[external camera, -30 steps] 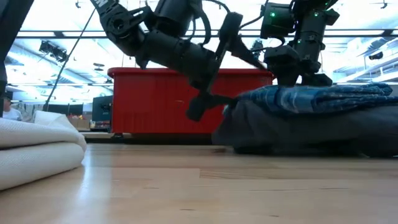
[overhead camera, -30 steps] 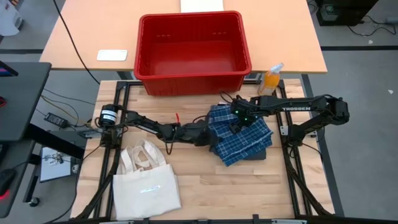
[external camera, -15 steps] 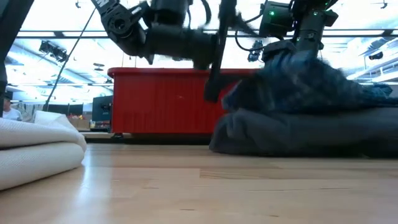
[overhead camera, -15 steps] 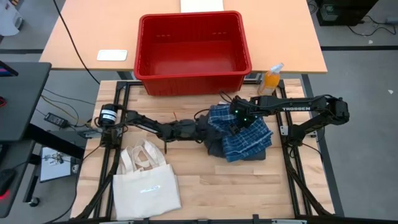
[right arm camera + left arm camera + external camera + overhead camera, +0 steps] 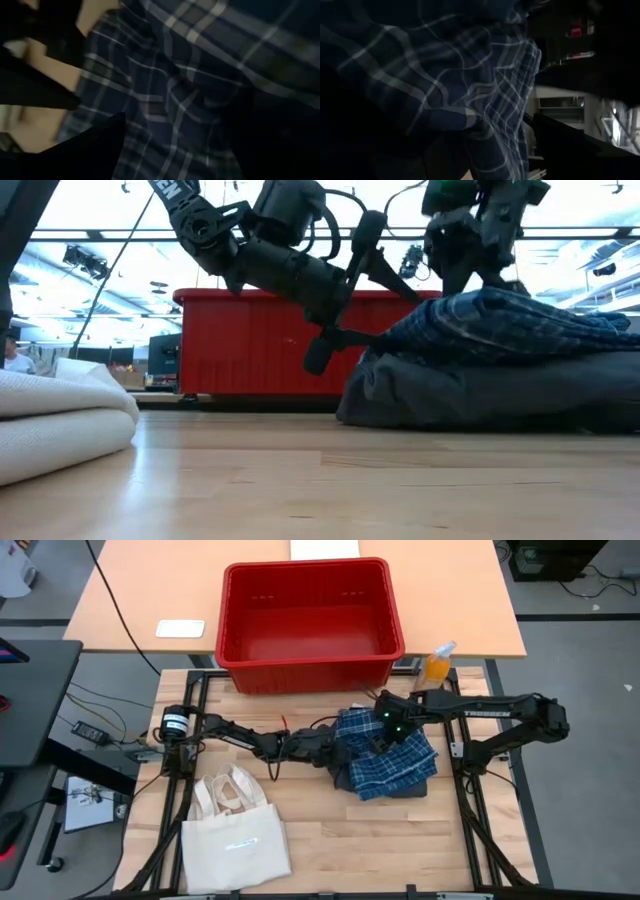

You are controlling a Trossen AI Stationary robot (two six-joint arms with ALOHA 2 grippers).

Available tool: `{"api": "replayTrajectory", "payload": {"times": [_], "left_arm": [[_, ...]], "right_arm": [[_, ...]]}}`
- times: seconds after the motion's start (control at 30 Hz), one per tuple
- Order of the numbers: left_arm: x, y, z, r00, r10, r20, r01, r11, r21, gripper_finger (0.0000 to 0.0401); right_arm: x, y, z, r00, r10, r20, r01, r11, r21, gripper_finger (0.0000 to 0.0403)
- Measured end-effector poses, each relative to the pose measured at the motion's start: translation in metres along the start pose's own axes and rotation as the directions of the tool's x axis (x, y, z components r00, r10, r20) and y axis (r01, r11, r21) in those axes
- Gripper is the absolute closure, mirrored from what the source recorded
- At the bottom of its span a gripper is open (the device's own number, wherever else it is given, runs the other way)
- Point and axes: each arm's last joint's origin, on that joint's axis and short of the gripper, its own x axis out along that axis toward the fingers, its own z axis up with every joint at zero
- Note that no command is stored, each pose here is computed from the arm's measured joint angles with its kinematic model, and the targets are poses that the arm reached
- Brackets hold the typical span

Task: Fold laundry
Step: Remove the blue shorts from the red organizer bin

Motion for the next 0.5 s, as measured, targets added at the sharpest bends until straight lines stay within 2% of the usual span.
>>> {"api": "replayTrajectory", "payload": {"times": [0.2,0.3,0.4,0.5], "left_arm": [[0.000,0.001,-0.001,1.000,0.015,-0.009,-0.014,0.999,0.038,0.0136],[0.000,0.002,-0.001,1.000,0.016,-0.027,-0.015,0.999,0.044,0.0136],[0.000,0.002,-0.001,0.999,0.017,-0.029,-0.015,0.997,0.070,0.0136],[0.000,0.002,-0.001,1.000,0.017,-0.022,-0.015,0.994,0.109,0.0142]], "right_arm": [[-0.038,-0.001,-0.011,0.999,-0.043,-0.003,0.044,0.998,0.037,0.0057],[-0.043,-0.002,-0.017,0.999,0.018,-0.038,-0.017,1.000,0.020,0.0057],[-0.050,0.008,-0.029,0.996,0.084,-0.041,-0.088,0.992,-0.093,0.0057],[-0.055,0.019,-0.046,0.996,0.091,-0.003,-0.090,0.976,-0.197,0.0057]]}}
